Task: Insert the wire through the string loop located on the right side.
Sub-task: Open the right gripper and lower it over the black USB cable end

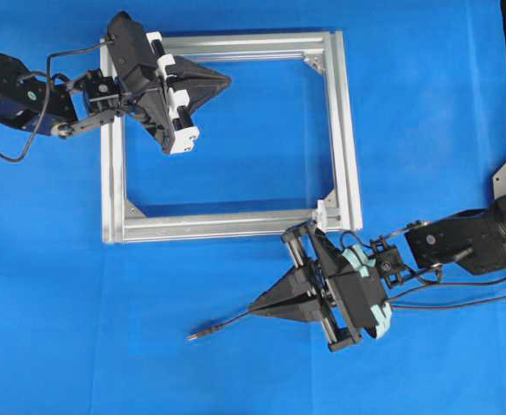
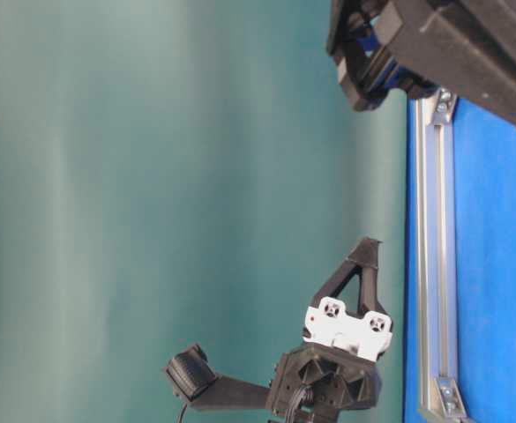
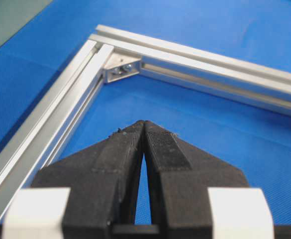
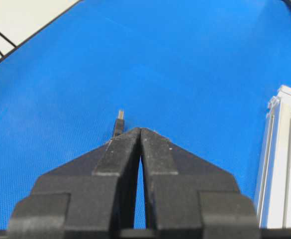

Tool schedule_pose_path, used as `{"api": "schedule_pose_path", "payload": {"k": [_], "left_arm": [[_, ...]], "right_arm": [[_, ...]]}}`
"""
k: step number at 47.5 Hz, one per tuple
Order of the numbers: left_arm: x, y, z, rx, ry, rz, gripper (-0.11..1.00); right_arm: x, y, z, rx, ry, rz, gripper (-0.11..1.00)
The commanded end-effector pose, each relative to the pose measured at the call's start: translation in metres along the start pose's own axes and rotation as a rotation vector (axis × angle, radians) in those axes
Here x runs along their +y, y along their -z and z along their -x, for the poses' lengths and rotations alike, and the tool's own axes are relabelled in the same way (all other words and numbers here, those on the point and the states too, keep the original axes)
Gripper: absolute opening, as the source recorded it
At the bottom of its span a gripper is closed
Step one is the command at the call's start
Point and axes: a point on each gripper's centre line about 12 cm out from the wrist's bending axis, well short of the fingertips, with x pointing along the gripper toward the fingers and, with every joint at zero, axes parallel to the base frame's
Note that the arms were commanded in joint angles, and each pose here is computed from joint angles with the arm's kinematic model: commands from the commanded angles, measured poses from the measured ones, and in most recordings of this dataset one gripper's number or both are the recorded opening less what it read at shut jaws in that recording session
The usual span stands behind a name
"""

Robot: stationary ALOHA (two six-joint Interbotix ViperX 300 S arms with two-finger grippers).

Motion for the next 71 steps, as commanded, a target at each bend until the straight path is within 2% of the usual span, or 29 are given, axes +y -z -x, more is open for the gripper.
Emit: {"api": "schedule_pose_path", "payload": {"k": [1,7,26,29,32,35,43,45,51,58,71], "left_arm": [[-0.007,-0.018,0.003,-0.033,0.029,-0.024,0.0],[-0.007,-0.017,0.003,-0.019,0.029,-0.026,0.0],[-0.007,-0.018,0.003,-0.024,0.03,-0.027,0.0],[-0.007,-0.018,0.003,-0.022,0.03,-0.027,0.0],[-0.007,-0.018,0.003,-0.024,0.03,-0.027,0.0],[-0.007,-0.018,0.003,-0.024,0.03,-0.027,0.0],[-0.007,-0.019,0.003,-0.025,0.03,-0.025,0.0],[-0.007,-0.019,0.003,-0.027,0.03,-0.027,0.0],[-0.007,-0.019,0.003,-0.029,0.03,-0.027,0.0],[-0.007,-0.019,0.003,-0.029,0.03,-0.027,0.0],[-0.006,-0.018,0.003,-0.026,0.028,-0.025,0.0]], "right_arm": [[0.0,-0.025,0.001,-0.07,0.001,0.006,0.0],[0.0,-0.026,0.001,-0.041,0.002,-0.001,-0.06],[0.004,-0.028,0.001,-0.028,-0.01,-0.016,-0.03],[0.005,-0.028,0.001,-0.03,-0.012,-0.018,0.04],[0.005,-0.028,0.001,-0.03,-0.012,-0.022,0.16],[0.004,-0.028,0.001,-0.028,-0.011,-0.023,0.32],[0.004,-0.026,0.0,-0.017,-0.009,-0.022,0.82],[0.004,-0.026,0.0,-0.019,-0.01,-0.022,0.89],[0.004,-0.021,-0.002,-0.005,-0.007,-0.028,0.77],[0.003,-0.008,-0.012,0.024,0.01,-0.055,0.81],[0.008,0.015,-0.037,0.075,0.015,-0.082,0.8]]}}
